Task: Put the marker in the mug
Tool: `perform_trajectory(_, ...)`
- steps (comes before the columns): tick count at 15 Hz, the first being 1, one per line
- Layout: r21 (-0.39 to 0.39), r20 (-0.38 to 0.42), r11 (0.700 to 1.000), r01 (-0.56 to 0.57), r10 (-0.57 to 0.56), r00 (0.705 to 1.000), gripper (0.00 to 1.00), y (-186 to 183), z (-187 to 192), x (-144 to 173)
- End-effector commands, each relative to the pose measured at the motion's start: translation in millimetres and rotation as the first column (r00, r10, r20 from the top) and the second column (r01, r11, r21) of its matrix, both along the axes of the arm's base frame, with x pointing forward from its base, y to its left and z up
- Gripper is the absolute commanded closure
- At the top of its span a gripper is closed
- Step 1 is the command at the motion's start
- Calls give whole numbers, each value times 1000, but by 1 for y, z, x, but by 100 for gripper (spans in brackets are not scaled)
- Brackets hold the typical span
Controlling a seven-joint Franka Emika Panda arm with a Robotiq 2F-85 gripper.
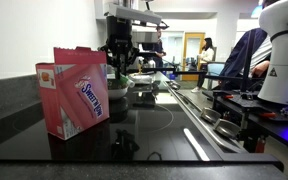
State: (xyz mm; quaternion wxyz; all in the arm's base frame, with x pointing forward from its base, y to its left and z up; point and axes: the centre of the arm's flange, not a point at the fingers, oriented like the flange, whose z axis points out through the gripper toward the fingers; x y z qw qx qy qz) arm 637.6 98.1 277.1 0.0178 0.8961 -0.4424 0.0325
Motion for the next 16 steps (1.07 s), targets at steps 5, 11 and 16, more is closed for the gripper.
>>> perform_trajectory(5, -268, 67, 953, 144, -130, 989, 95, -13, 34, -13)
perform_trajectory(11, -471, 117, 865, 173, -133, 984, 95, -12, 44, -5)
perform_trajectory(16, -490, 124, 850, 191, -149, 981, 95, -13, 46, 18)
